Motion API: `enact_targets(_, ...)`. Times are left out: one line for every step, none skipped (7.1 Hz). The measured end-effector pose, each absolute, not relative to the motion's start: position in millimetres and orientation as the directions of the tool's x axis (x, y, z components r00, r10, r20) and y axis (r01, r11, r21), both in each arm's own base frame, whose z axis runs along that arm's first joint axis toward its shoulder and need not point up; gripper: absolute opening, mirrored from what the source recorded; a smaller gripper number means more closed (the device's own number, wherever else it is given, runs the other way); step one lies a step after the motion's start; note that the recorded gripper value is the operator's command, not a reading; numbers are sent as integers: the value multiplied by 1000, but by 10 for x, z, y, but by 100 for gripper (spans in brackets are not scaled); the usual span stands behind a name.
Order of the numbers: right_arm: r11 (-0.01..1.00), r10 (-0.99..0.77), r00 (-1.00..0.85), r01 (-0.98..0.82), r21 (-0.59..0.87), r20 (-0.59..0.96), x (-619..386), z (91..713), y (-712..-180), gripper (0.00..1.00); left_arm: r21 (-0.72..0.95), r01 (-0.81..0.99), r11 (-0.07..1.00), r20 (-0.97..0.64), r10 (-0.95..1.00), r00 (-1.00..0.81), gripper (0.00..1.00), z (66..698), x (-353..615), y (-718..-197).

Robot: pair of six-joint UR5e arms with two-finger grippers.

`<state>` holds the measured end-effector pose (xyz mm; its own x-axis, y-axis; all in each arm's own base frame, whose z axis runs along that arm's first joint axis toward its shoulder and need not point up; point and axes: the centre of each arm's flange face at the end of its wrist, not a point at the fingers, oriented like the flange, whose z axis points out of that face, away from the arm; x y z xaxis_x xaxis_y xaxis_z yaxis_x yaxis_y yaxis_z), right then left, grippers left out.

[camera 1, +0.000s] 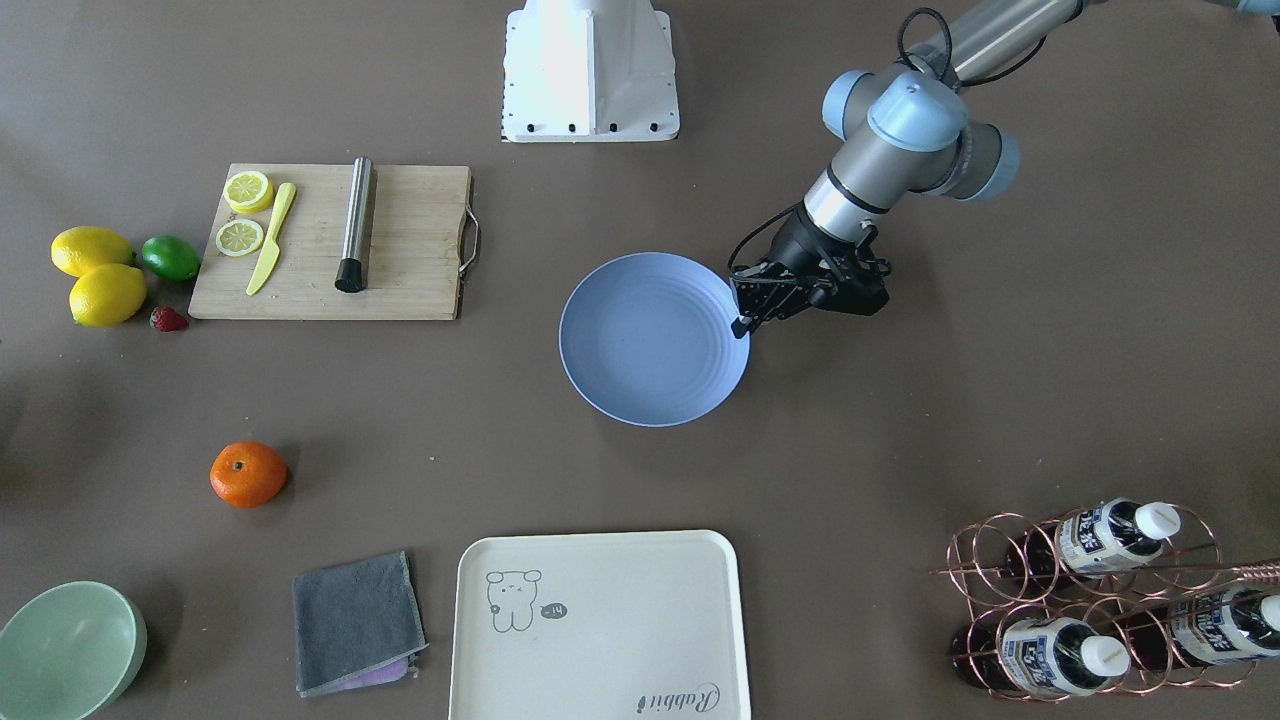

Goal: Pick orange to plate
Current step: 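Drag the light-blue plate with the left gripper toward the table center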

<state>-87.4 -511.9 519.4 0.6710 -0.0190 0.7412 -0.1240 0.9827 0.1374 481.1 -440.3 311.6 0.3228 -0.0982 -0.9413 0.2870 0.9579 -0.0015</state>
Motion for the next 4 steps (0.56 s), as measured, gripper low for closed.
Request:
enact_targets(983, -19, 671, -124, 137, 741, -875, 5195, -5120, 100, 2, 298, 955, -936, -103, 336, 0, 2966, 5062, -4339)
enact_targets(983, -18, 671, -124, 136, 742, -876, 5198, -5120, 100, 6, 308, 952, -930, -107, 350, 0, 2909, 5263, -4337)
enact_targets(983, -17, 670, -124, 134, 742, -876, 5200, -5120, 100, 9, 314, 949, -926, -111, 362, 0, 2899, 5391, -4364)
enact_targets(983, -17, 670, -124, 135, 742, -876, 5196, -5122, 100, 11, 318, 948, -923, -113, 369, 97, 2906, 5445, -4388)
